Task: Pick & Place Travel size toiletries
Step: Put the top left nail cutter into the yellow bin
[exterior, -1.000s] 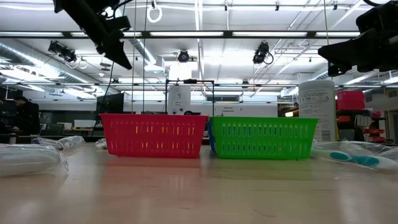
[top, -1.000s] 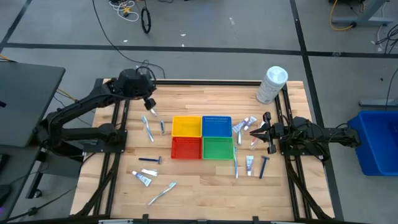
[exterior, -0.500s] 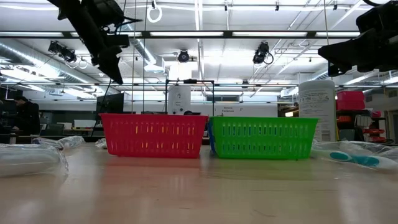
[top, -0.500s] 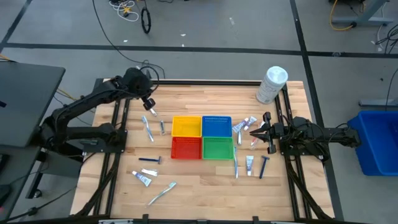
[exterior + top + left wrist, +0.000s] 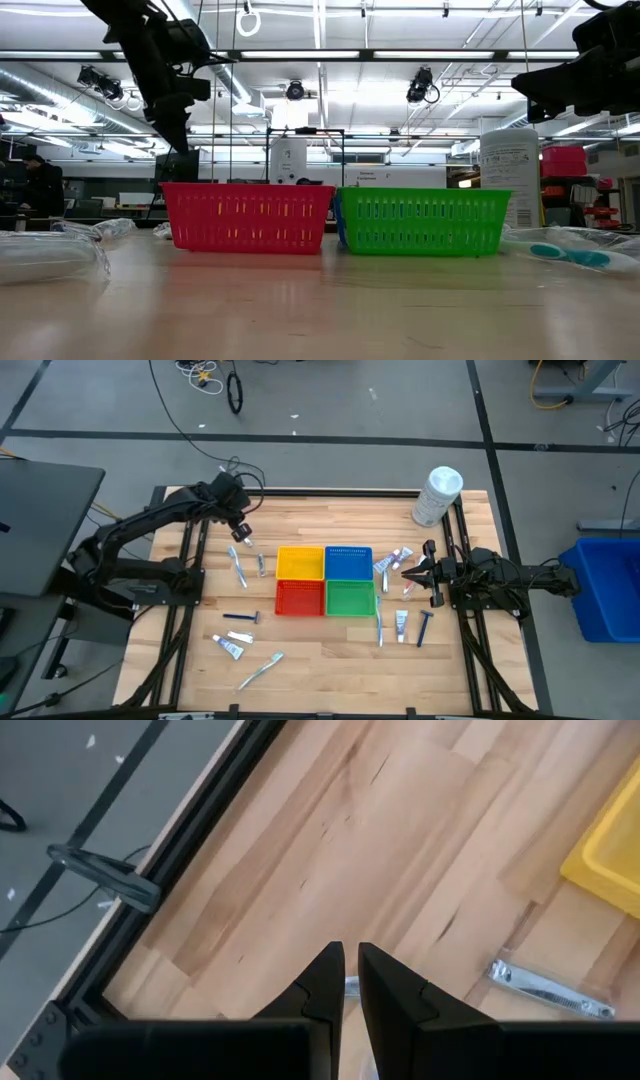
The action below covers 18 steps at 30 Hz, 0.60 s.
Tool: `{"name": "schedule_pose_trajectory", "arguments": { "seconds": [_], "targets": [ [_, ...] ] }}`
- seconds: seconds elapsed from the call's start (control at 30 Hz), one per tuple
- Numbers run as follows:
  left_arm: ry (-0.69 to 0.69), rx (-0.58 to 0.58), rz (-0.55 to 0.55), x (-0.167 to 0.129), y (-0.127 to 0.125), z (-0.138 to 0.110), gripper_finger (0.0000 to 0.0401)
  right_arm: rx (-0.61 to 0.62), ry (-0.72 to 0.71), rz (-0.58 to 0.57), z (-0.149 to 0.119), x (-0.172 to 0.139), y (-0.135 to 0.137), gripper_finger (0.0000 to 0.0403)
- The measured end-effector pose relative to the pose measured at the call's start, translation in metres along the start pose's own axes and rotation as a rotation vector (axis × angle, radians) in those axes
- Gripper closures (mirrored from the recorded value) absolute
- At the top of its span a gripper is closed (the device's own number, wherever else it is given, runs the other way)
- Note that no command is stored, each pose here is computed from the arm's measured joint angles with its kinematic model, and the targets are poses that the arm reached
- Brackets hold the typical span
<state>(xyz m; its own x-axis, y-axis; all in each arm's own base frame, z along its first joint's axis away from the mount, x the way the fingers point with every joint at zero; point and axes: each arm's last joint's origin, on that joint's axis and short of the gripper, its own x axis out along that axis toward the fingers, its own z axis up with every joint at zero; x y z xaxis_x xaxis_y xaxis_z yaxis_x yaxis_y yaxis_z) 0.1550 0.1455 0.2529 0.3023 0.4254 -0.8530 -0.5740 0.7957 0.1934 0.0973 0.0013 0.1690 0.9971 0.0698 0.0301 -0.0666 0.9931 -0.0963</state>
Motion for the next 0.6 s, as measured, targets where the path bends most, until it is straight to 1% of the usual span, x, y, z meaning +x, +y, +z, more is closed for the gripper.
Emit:
{"name": "schedule_pose_trajectory", "arguments": {
  "seconds": [0.1,0.17,0.23,0.43,0.6],
  "targets": [
    [0.013,-0.007,-0.002,0.000,0.000,-0.001,0.0358,0.000,0.000,0.000,0.000,0.000,0.000,0.0363],
    [0.019,-0.032,-0.003,0.002,-0.001,-0.003,0.0358,0.000,0.001,0.000,0.000,0.000,0.000,0.0363],
    [0.038,-0.058,-0.012,0.005,-0.002,-0.007,0.0358,0.000,0.000,0.000,0.000,0.000,0.000,0.0362],
    [0.092,-0.080,-0.041,0.019,-0.008,-0.022,0.0358,0.000,0.000,0.000,0.000,0.000,0.000,0.0363],
    [0.097,-0.140,-0.039,0.024,-0.009,-0.026,0.0358,0.000,0.000,0.000,0.000,0.000,0.000,0.0361]
  ]
}}
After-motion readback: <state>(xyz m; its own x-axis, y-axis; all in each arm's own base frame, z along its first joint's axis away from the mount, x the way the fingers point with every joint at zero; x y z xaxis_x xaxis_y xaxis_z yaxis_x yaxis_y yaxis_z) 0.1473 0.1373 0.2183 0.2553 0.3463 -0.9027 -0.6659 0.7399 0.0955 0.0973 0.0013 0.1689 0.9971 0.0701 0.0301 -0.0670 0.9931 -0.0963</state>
